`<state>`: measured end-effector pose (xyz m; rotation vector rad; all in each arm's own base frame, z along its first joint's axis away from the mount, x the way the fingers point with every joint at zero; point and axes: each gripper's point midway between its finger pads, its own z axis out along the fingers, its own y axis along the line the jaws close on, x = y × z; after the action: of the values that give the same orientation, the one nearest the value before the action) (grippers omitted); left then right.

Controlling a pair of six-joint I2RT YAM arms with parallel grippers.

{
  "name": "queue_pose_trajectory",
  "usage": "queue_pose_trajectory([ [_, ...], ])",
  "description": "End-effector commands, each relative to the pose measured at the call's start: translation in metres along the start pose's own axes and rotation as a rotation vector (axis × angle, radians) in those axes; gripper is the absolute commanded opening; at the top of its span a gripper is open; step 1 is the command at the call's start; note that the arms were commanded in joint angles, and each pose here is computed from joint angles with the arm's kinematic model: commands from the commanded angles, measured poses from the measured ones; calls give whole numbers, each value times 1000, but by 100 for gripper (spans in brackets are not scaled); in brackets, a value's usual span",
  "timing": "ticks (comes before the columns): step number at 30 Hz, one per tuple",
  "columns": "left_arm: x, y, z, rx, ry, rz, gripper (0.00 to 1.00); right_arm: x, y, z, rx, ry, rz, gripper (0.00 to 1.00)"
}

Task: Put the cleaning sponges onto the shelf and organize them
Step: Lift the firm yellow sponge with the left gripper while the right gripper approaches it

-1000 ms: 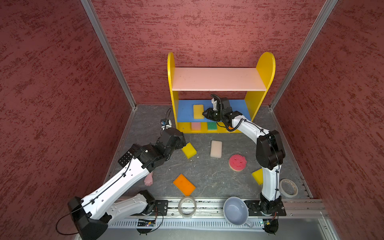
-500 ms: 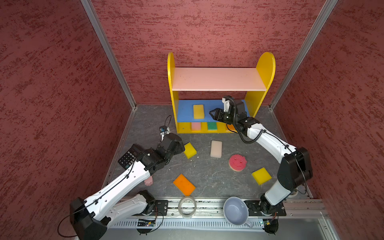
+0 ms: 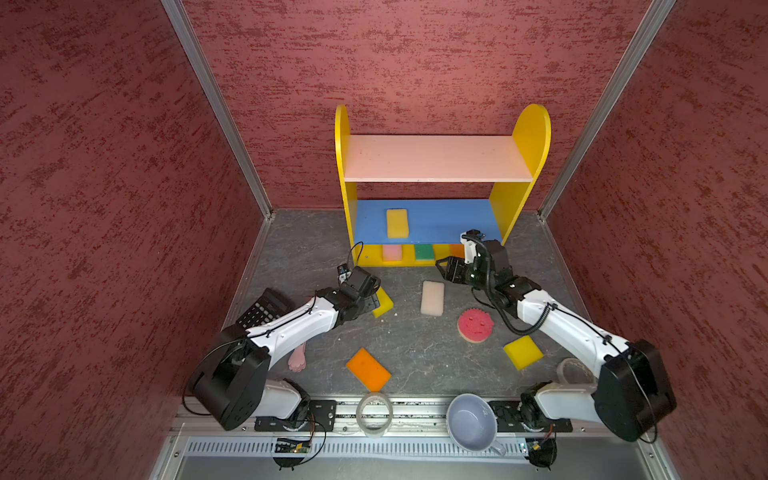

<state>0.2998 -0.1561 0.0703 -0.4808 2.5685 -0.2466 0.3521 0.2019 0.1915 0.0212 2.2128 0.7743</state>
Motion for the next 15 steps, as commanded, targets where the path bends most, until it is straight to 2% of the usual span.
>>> queue_pose_trajectory([
  [1,-6,-27,13,79,13,-36,80,-1,-3,-6,10,-43,-34,63],
  [6,3,-40,40,102,62,-49,66,14,-15,-3,49,10,-73,64],
  [9,9,-40,49,90,77,-48,53,18,-13,1,27,34,-79,63],
  [12,14,-41,53,93,83,-59,32,19,-12,2,10,42,-77,62],
  [15,15,-47,50,105,93,-51,21,24,-9,2,-19,54,-76,60],
])
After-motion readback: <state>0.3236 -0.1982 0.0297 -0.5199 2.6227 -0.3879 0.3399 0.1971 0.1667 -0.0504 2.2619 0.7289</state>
